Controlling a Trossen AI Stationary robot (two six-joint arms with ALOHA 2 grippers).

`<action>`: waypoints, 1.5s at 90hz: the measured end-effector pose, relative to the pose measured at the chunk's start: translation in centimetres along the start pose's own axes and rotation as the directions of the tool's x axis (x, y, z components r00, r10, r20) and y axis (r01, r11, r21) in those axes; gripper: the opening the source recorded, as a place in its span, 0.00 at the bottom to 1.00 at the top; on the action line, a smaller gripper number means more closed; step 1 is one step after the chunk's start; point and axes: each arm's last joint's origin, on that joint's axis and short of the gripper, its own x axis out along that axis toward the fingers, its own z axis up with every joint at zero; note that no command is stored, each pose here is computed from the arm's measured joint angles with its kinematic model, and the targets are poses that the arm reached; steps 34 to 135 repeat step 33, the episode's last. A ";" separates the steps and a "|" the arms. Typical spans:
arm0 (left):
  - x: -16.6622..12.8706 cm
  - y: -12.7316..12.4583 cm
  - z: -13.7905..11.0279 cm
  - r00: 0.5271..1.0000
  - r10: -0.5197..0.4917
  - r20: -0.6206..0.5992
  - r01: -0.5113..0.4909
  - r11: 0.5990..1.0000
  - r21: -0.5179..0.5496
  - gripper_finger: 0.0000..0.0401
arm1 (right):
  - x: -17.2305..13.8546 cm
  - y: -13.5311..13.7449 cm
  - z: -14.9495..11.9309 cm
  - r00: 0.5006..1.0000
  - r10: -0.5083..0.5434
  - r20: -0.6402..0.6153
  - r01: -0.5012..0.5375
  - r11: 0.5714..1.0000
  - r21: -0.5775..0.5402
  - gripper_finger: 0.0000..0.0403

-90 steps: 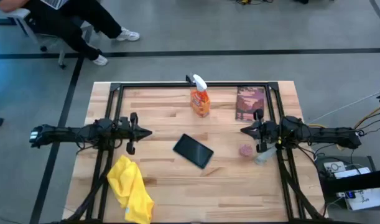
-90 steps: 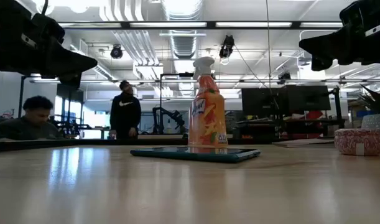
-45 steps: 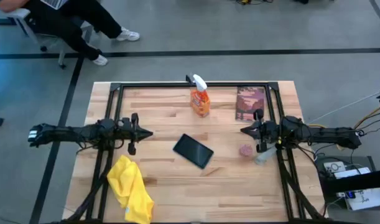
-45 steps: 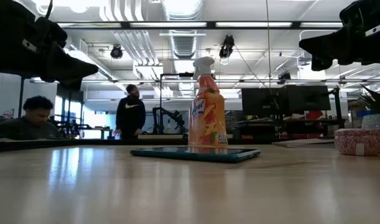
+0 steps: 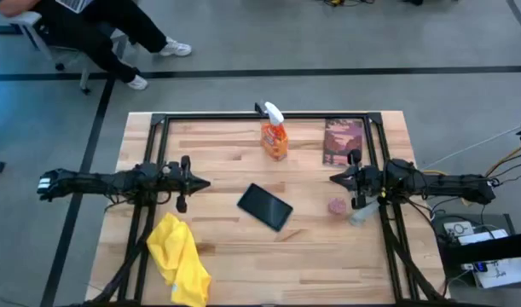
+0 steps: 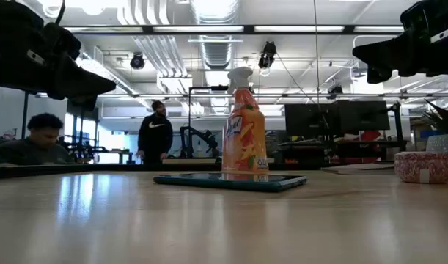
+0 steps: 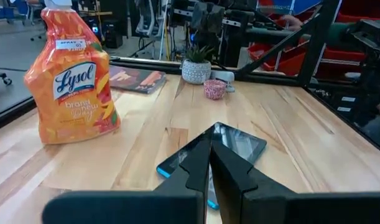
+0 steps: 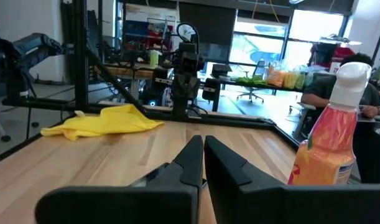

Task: Apply microfiber cloth
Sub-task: Return to Home Position

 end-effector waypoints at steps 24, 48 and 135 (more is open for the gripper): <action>0.0 0.0 0.0 1.000 0.000 -0.002 0.000 1.000 0.000 0.00 | 0.0 0.0 0.0 1.000 0.000 0.000 0.000 1.000 0.000 0.00; 0.0 0.0 0.0 1.000 0.001 -0.002 -0.001 1.000 0.000 0.00 | 0.0 0.0 0.0 1.000 0.000 0.000 0.000 1.000 0.000 0.00; 0.0 0.0 0.0 1.000 0.001 -0.002 -0.001 1.000 0.000 0.00 | 0.0 0.0 0.0 1.000 0.000 0.000 0.000 1.000 0.000 0.00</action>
